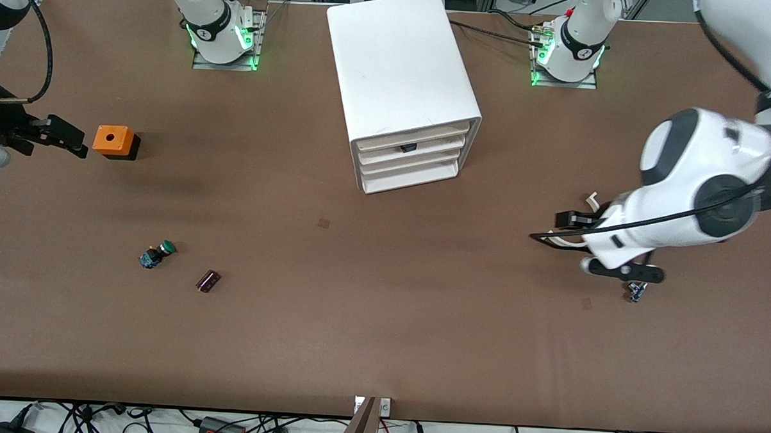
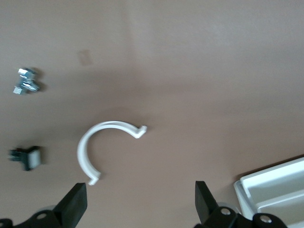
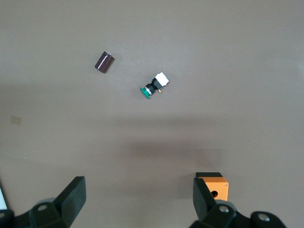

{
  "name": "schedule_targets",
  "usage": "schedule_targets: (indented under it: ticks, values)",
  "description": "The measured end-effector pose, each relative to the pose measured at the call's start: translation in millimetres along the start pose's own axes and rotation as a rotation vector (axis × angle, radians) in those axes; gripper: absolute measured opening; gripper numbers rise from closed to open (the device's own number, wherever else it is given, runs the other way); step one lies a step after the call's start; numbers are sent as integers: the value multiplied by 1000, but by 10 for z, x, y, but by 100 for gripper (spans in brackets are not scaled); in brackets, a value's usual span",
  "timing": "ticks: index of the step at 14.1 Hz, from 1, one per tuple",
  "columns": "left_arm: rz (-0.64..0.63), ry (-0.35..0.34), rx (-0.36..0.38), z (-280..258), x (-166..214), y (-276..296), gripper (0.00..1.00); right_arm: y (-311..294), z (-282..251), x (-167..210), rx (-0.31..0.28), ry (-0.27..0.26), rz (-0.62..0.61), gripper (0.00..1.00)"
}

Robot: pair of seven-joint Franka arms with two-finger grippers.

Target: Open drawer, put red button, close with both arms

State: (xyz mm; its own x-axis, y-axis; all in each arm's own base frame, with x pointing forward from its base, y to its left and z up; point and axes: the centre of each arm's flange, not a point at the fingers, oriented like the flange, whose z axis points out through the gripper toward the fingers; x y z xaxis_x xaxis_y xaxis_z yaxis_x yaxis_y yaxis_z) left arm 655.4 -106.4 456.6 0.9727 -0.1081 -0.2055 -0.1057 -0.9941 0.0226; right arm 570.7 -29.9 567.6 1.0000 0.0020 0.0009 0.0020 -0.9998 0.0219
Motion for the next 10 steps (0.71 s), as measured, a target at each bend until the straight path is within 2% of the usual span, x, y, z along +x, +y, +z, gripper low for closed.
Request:
schedule_targets:
  ticks: [5,8,10]
  values:
    - [37,103,47,-871,-449,-284,100,0,0,0,0,0,0,100]
    - [-22,120,-7,-1082,-806,-609,100,0,0,0,0,0,0,100]
    - [-39,193,2,-1139,-1000,-631,100,-1,1,0,0,0,0,100]
